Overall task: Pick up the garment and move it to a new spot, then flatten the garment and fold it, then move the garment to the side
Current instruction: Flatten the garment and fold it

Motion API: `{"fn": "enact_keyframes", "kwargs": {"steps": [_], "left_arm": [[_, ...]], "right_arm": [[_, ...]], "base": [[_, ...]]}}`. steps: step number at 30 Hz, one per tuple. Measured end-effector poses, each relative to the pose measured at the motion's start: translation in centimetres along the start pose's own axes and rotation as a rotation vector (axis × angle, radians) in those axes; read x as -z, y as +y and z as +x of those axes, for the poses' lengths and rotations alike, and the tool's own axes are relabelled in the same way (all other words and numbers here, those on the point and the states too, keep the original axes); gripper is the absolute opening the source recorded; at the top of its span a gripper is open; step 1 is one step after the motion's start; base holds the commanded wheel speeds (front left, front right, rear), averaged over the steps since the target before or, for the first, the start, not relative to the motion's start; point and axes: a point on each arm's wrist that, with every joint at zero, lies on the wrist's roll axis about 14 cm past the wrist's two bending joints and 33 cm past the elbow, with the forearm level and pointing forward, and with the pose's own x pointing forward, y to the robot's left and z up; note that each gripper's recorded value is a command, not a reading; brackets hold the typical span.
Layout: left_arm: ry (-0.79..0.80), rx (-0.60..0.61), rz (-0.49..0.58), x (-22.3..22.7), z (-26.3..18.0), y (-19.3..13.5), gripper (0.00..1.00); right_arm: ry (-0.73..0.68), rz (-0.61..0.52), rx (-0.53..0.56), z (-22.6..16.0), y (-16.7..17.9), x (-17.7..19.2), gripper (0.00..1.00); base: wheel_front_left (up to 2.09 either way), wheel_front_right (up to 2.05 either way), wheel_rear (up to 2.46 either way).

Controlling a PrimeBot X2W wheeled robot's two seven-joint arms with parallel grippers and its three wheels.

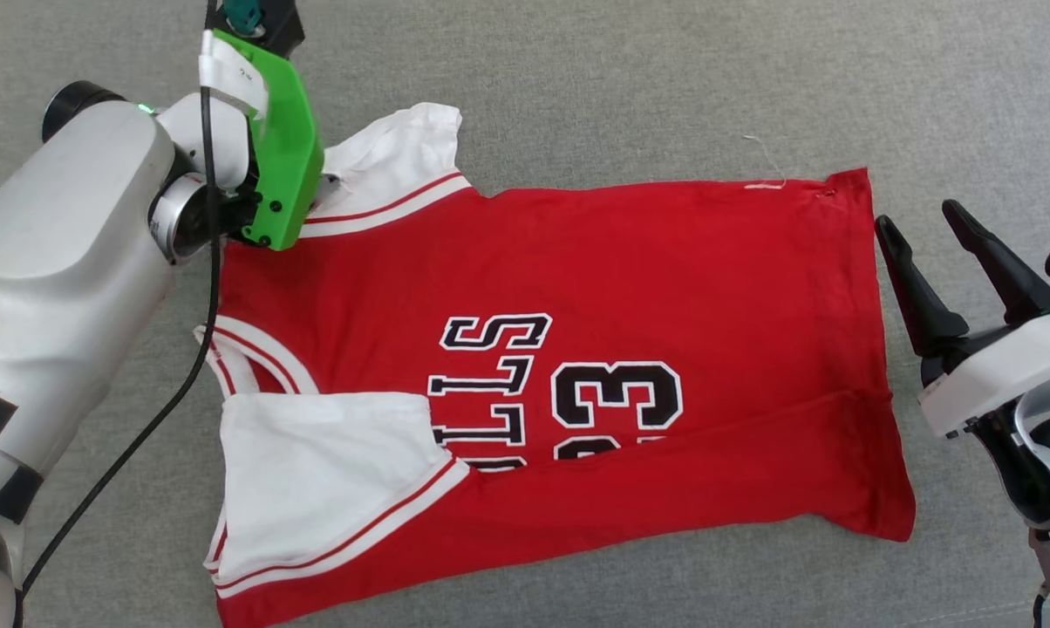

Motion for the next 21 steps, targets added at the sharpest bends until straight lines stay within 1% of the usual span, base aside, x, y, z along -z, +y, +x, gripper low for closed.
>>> {"fn": "enact_keyframes", "kwargs": {"steps": [2, 5, 9, 12, 13, 14, 17, 21], "left_arm": [[0.041, -0.003, -0.005, 1.2, 1.2, 0.4, 1.00], [0.098, -0.029, 0.019, 3.0, 2.8, 1.3, 1.00], [0.122, -0.029, 0.025, 3.3, 3.8, 1.8, 1.00], [0.125, -0.007, 0.007, 3.5, 4.1, 1.7, 1.00], [0.124, -0.003, -0.002, 3.5, 4.1, 1.7, 0.43], [0.119, -0.004, 0.002, 3.5, 4.0, 1.8, 0.00], [0.072, -0.002, 0.001, 3.0, 3.8, 1.7, 0.00], [-0.001, 0.001, 0.018, 2.0, 2.9, 1.1, 0.00]], "right_arm": [[0.006, 0.002, -0.001, 0.4, -0.1, 0.4, 1.00], [0.021, 0.004, 0.006, 0.8, -0.4, 1.2, 1.00], [0.043, 0.007, 0.015, 1.1, -0.8, 2.2, 1.00], [0.046, 0.008, 0.017, 1.3, -1.1, 2.3, 1.00], [0.043, 0.008, 0.017, 1.4, -1.2, 2.2, 1.00], [0.037, 0.004, 0.014, 1.5, -1.2, 2.0, 1.00], [0.011, -0.022, 0.003, 2.0, -1.3, 0.7, 1.00], [-0.017, -0.084, -0.009, 2.7, -2.1, -1.9, 1.00]], "base": [[0.00, 0.00, 0.00], [0.00, 0.00, 0.00], [0.00, 0.00, 0.00], [0.00, 0.00, 0.00], [0.00, 0.00, 0.00], [0.00, 0.00, 0.00], [0.00, 0.00, 0.00], [0.00, 0.00, 0.00]]}}
